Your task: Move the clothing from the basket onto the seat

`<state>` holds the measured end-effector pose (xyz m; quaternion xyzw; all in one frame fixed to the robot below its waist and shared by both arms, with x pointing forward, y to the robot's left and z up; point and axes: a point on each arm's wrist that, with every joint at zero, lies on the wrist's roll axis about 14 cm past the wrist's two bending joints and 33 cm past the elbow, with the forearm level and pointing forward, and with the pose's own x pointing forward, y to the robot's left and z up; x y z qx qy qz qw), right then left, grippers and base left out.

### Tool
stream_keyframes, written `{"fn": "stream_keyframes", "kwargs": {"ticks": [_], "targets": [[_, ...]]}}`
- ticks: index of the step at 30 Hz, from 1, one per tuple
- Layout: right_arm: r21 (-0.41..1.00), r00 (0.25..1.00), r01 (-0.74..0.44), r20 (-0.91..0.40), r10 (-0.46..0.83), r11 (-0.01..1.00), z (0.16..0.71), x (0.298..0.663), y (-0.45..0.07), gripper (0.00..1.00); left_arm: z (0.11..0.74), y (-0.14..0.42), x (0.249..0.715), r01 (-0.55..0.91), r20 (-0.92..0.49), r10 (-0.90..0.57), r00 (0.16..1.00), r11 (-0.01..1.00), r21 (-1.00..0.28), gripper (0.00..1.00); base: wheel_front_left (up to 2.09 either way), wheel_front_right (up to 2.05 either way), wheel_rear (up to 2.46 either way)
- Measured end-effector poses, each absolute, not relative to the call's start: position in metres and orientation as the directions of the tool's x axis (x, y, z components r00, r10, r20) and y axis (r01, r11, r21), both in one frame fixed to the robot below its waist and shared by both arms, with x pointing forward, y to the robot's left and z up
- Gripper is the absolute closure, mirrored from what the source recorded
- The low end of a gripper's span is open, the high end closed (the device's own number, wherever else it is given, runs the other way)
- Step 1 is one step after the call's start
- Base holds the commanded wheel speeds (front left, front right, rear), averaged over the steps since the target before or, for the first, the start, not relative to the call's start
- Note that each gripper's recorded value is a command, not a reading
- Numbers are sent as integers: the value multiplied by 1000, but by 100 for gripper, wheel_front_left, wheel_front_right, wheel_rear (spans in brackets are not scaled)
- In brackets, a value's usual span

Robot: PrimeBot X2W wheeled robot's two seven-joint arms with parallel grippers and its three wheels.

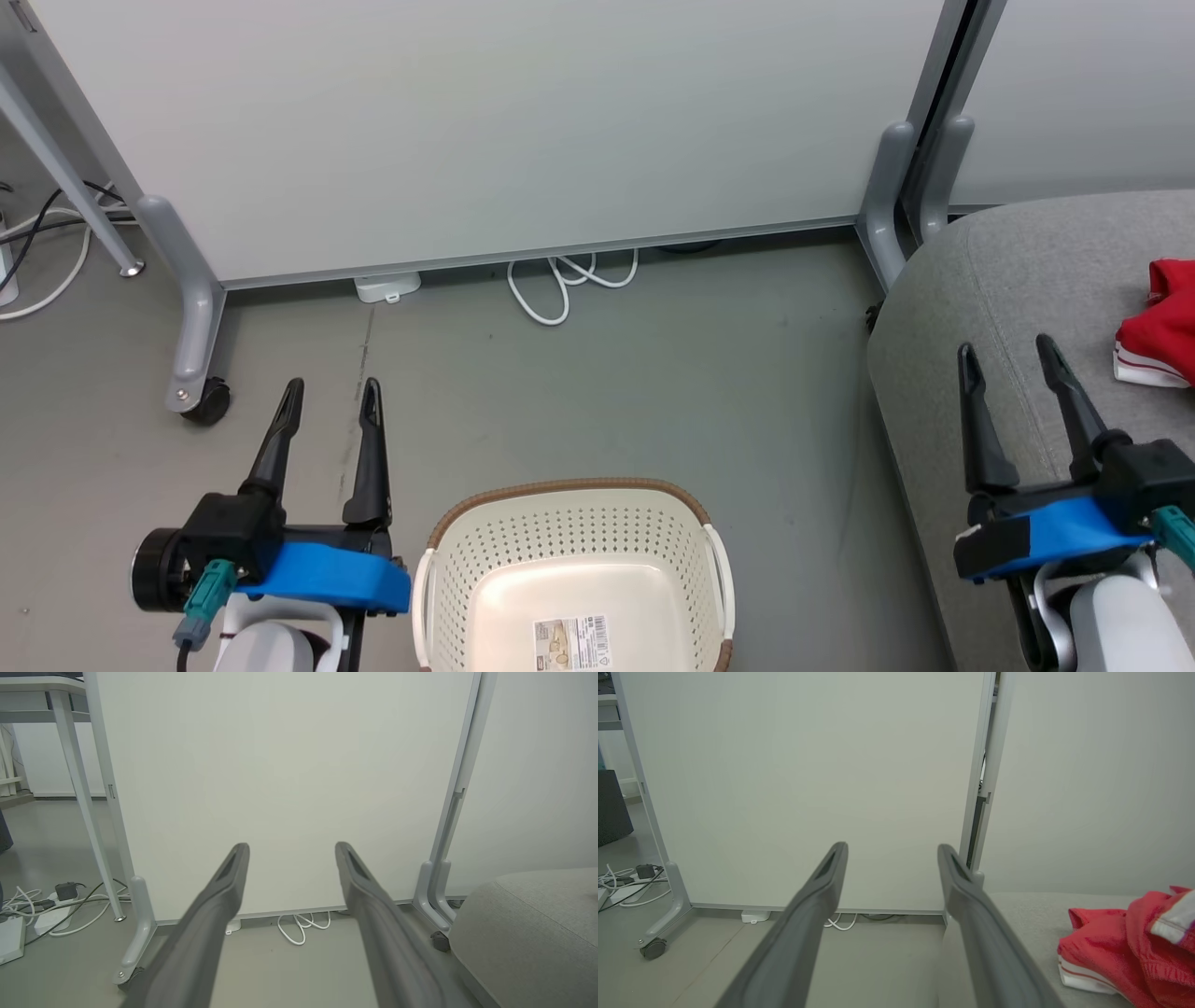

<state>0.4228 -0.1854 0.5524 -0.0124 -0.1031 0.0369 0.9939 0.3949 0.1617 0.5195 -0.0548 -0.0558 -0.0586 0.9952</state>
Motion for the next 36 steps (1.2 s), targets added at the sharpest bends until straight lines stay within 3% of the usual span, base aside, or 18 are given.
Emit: {"fn": "stream_keyframes", "kwargs": {"ticks": [33,34,36], "targets": [[38,990,-78,119,73,996,520,399,-176,0,502,172,370,83,69,-75,995,989,-122,0,0,0,0],[39,991,-78,116,73,996,519,398,-176,100,501,172,370,82,66,-74,995,989,-123,100,0,0,0],[44,993,-76,93,72,996,512,397,-176,100,492,173,366,77,36,-73,997,989,-128,100,0,0,0]]}}
